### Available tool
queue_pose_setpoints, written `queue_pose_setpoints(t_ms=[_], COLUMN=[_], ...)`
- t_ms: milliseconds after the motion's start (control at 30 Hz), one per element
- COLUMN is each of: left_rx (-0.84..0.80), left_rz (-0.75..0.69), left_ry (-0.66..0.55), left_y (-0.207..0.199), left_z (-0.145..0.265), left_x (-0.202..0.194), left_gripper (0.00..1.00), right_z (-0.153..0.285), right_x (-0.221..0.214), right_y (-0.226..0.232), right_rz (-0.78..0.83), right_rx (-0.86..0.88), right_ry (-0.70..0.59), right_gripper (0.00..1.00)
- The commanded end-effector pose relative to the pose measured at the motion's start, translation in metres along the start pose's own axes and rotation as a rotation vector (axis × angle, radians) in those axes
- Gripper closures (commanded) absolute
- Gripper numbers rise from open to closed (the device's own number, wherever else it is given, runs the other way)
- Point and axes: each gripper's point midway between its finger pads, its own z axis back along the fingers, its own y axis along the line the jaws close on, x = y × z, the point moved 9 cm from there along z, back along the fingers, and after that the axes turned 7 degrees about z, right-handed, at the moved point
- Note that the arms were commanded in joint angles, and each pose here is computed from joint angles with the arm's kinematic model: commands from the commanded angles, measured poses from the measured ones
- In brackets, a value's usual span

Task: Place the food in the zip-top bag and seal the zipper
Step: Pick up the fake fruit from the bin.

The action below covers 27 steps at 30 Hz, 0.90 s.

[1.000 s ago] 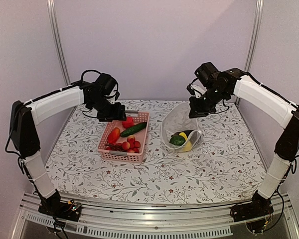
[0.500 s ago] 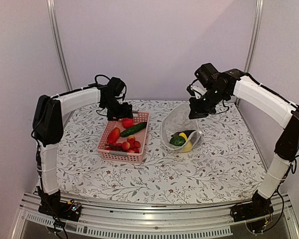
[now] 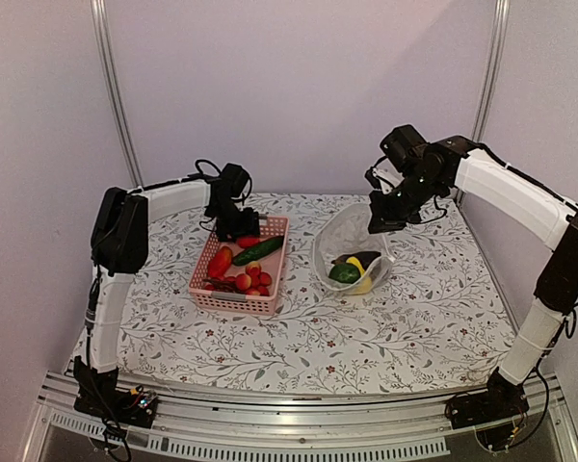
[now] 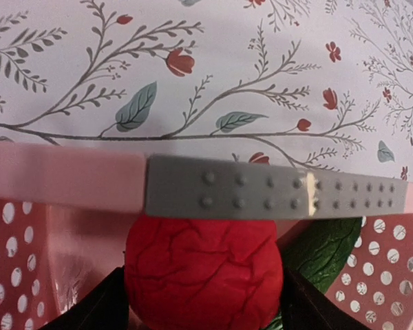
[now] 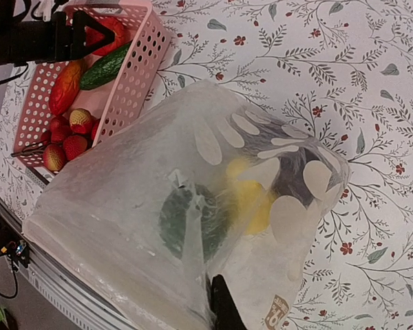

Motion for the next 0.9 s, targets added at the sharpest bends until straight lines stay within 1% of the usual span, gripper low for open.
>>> queue_pose_setpoints(t_ms=[0, 100, 200, 367, 600, 733, 867], left_rx=[-0.022, -0.029, -0.023, -0.03, -0.077, -0.183, -0.387], left_rz=[0.03, 0.03, 0.027, 0.031, 0.01, -0.05, -0.156], left_ry=[-0.004, -0.004, -0.027, -0.072, -0.109, -0.1, -0.131], left_y=[0.003, 0.001, 0.0, -0.003, -0.009, -0.024, -0.054], left_z=[-0.018, -0.023, -0.015, 0.022, 0.088, 0.125, 0.168], left_x=[0.009, 0.011, 0.015, 0.019, 0.001, -0.022, -0.049], left_gripper=[0.28, 0.32, 0.38, 0.44, 0.47, 0.47, 0.49], right_z=[0.009, 0.011, 0.012, 0.011, 0.009, 0.007, 0.005], right_x=[-0.006, -0.008, -0.008, -0.01, -0.015, -0.015, -0.012], right_y=[-0.001, -0.001, -0.001, -0.001, -0.003, -0.004, -0.003], right_rz=[-0.016, -0.013, -0.015, -0.028, -0.034, -0.036, -0.038], right_rx=[0.016, 0.015, 0.018, 0.021, 0.016, 0.02, 0.041], right_ry=[-0.013, -0.009, -0.015, -0.029, -0.037, -0.037, -0.039], right_gripper=[1.0, 1.0, 1.0, 1.0, 1.0, 1.0, 1.0])
